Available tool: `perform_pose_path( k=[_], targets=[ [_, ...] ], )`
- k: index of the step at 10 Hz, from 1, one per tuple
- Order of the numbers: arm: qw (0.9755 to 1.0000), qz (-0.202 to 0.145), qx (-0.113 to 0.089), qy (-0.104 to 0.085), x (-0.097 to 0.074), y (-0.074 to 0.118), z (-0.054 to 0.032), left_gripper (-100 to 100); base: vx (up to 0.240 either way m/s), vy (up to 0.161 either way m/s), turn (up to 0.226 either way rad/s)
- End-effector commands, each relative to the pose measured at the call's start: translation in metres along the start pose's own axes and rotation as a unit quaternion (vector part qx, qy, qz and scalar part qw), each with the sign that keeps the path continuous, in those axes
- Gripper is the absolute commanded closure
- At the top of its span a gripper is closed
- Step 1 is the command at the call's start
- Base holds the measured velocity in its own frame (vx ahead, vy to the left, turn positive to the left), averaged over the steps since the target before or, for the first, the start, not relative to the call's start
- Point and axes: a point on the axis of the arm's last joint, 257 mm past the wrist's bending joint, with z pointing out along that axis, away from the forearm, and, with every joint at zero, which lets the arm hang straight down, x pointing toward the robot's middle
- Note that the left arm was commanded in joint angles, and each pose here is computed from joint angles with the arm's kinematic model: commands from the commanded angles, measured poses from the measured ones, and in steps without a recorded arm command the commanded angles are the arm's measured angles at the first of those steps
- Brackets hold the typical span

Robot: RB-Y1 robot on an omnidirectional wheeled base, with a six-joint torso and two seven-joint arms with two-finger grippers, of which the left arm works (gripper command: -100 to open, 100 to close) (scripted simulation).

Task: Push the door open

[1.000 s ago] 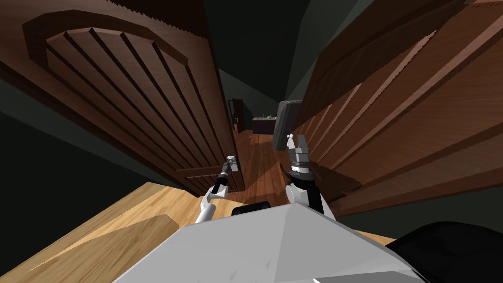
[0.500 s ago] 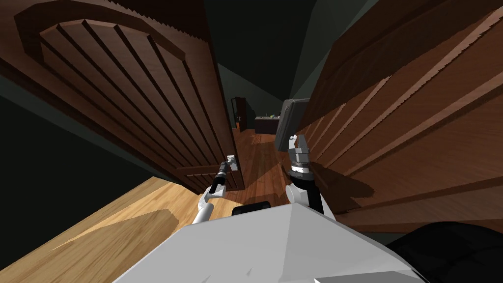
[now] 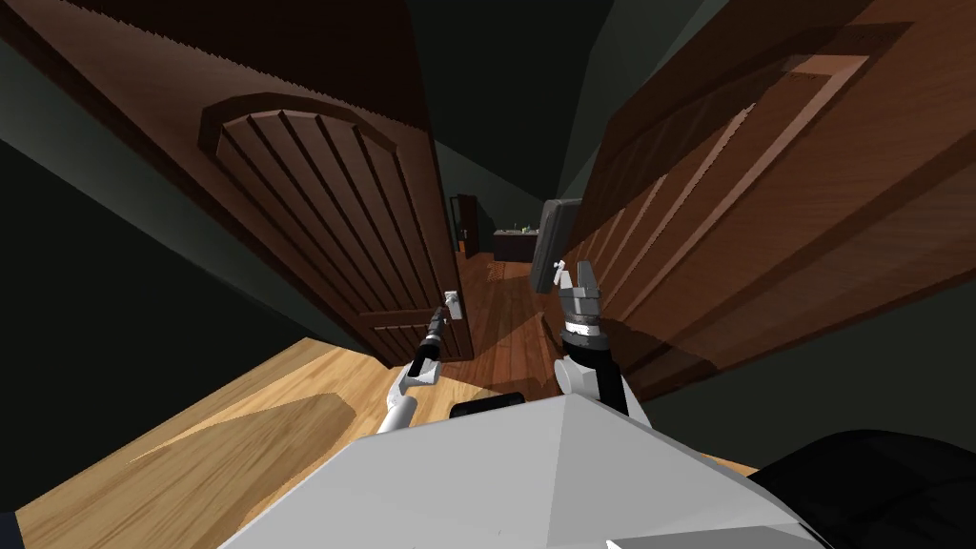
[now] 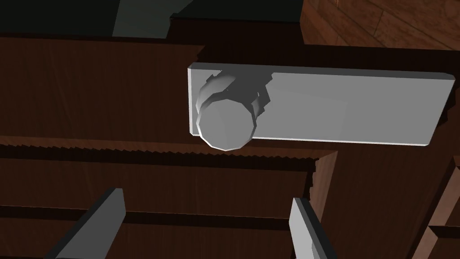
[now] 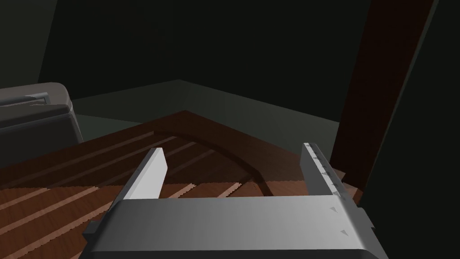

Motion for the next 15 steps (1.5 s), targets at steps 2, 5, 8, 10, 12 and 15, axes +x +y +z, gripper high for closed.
perform_pose_path(
  k=[2, 5, 8, 10, 12, 15],
  targets=[
    [1.0, -0.008, 0.0, 0.004, 0.0074, 0.0003, -0.0017, -100, -0.201, -0.038, 0.014],
    [1.0, -0.004, 0.0, 0.001, 0.0026, 0.0006, -0.0005, -100, 0.053, -0.008, -0.014],
    [1.0, -0.002, 0.002, -0.002, -0.001, 0.0005, 0.001, -100, 0.21, -0.002, -0.02],
    [1.0, -0.003, 0.004, -0.004, -0.0019, 0.0005, 0.0019, -100, 0.192, -0.027, -0.017],
    [1.0, -0.003, 0.004, -0.004, -0.0018, 0.0005, 0.0022, -100, 0.135, -0.008, -0.012],
    [1.0, -0.003, 0.004, -0.004, -0.0018, 0.0005, 0.0022, 100, -0.021, 0.001, -0.001]
  ],
)
